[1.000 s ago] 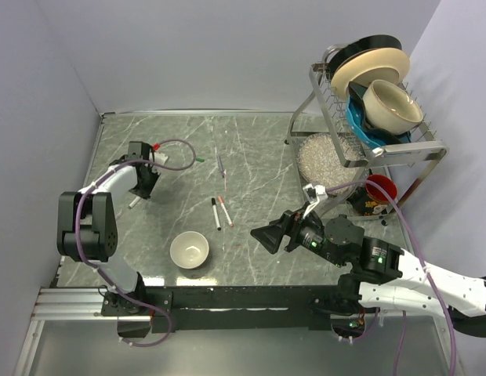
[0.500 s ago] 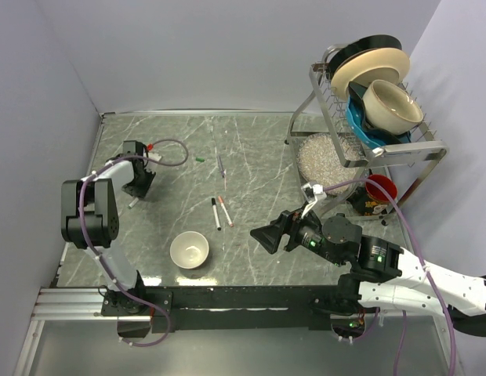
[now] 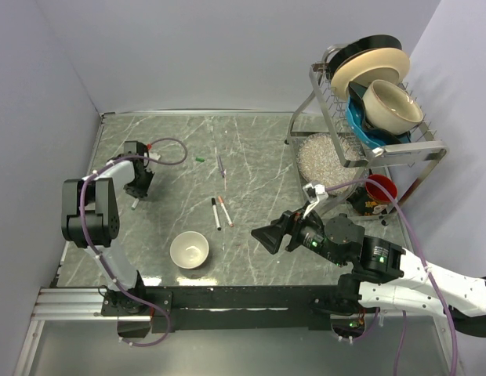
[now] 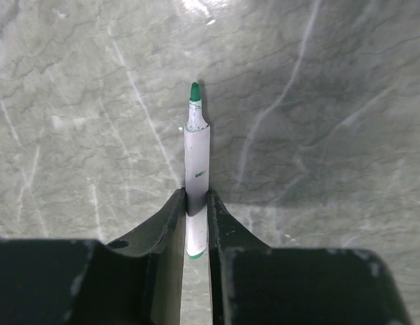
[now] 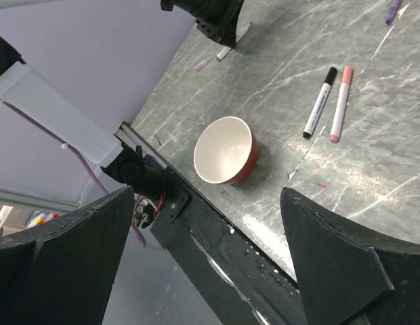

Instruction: Insert the pens into the pen caps

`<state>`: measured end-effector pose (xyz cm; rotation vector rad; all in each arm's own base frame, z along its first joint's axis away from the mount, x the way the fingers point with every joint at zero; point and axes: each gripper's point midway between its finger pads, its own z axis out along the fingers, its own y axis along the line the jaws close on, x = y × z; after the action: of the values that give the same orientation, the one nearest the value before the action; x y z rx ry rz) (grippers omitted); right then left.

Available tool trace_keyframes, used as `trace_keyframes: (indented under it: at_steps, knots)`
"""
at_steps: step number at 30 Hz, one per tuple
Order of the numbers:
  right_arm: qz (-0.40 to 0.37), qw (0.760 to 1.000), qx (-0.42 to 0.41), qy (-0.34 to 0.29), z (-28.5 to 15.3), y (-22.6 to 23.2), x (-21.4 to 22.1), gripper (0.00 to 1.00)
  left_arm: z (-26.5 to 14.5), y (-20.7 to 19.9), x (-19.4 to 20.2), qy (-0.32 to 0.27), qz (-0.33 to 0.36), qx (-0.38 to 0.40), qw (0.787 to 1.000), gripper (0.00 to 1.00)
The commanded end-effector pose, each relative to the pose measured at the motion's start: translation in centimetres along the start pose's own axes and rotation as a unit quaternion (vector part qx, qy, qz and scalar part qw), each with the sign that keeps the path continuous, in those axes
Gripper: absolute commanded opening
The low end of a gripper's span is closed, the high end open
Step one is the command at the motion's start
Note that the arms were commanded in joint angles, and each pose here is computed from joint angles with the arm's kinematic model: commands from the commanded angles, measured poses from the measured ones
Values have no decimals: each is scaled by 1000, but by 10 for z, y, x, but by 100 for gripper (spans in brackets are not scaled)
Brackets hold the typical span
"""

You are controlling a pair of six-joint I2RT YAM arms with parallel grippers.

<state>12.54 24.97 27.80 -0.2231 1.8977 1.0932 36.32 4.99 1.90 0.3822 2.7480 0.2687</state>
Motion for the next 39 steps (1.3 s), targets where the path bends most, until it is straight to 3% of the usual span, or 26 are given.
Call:
trace_keyframes:
  at_steps: [1, 7, 12, 15, 22, 24, 27, 32, 36, 39]
  knots:
    - [16, 999, -28, -28, -6, 18, -22, 96, 8, -49, 22, 38, -29, 88, 995, 20]
    - [32, 998, -30, -39, -15, 17, -28, 96, 8, -60, 30, 49, -44, 106, 992, 35]
    - [43, 998, -34, -40, -17, 18, -28, 96, 15, -61, 36, 66, -54, 104, 991, 34]
    - [43, 998, -36, -36, -16, 20, -27, 96, 21, -67, 44, 82, -61, 112, 988, 28]
    - [46, 998, -36, -32, -10, 20, -23, 97, 18, -75, 44, 89, -82, 126, 985, 1]
    - [46, 998, -35, -23, -4, 20, -16, 97, 12, -76, 38, 78, -91, 131, 984, 1]
    - [49, 998, -40, -3, 6, 24, -7, 97, -5, -90, 17, 46, -90, 154, 983, 1]
    - [50, 998, -38, 21, 28, 35, 0, 97, -53, -96, -35, -62, -126, 180, 974, 1]
    - [50, 997, -45, 41, 49, 51, 1, 97, -102, -113, -72, -160, -124, 246, 948, 1]
    - [57, 996, -35, 52, 72, 56, 5, 96, -147, -139, -82, -221, -91, 322, 916, 1]
